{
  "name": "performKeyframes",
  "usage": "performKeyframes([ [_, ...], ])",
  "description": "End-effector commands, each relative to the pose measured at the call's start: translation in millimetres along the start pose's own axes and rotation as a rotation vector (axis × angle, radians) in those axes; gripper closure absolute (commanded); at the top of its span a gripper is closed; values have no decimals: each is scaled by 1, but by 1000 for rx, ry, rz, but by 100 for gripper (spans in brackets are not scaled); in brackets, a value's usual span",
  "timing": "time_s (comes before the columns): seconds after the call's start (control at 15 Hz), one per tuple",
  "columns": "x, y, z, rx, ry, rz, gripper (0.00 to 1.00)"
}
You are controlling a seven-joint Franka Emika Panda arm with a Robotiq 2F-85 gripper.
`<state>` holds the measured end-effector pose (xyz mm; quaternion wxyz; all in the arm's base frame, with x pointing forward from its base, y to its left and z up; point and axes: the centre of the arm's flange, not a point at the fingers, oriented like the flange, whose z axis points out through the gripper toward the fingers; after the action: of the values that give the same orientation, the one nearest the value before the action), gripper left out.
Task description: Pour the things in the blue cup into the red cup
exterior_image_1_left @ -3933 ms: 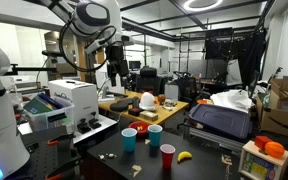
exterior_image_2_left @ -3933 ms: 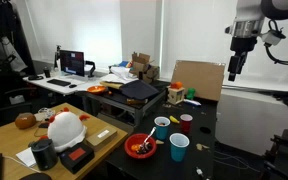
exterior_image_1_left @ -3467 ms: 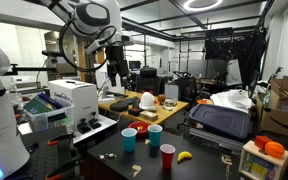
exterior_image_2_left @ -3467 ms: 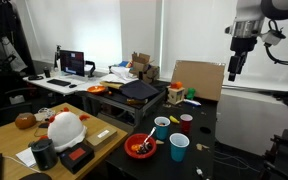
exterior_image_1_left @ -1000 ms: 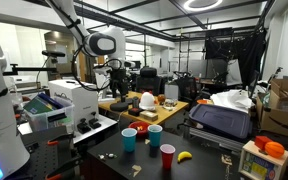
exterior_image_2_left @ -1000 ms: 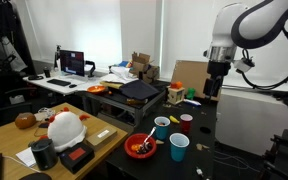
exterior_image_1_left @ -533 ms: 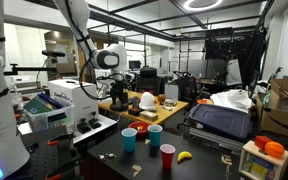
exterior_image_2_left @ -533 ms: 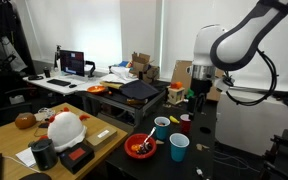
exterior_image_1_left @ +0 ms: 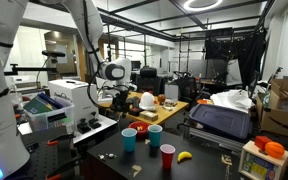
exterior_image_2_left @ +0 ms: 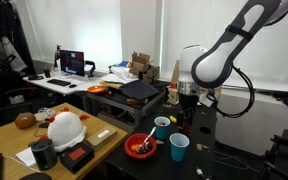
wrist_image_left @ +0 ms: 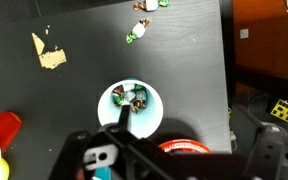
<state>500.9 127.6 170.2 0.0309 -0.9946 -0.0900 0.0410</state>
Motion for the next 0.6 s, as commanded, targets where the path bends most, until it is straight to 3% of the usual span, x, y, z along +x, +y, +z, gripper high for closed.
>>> performKeyframes([
  [0.0,15,-5,16,5,-23,14,0],
  [0.53,31,-19,37,-9,-24,-4,0],
])
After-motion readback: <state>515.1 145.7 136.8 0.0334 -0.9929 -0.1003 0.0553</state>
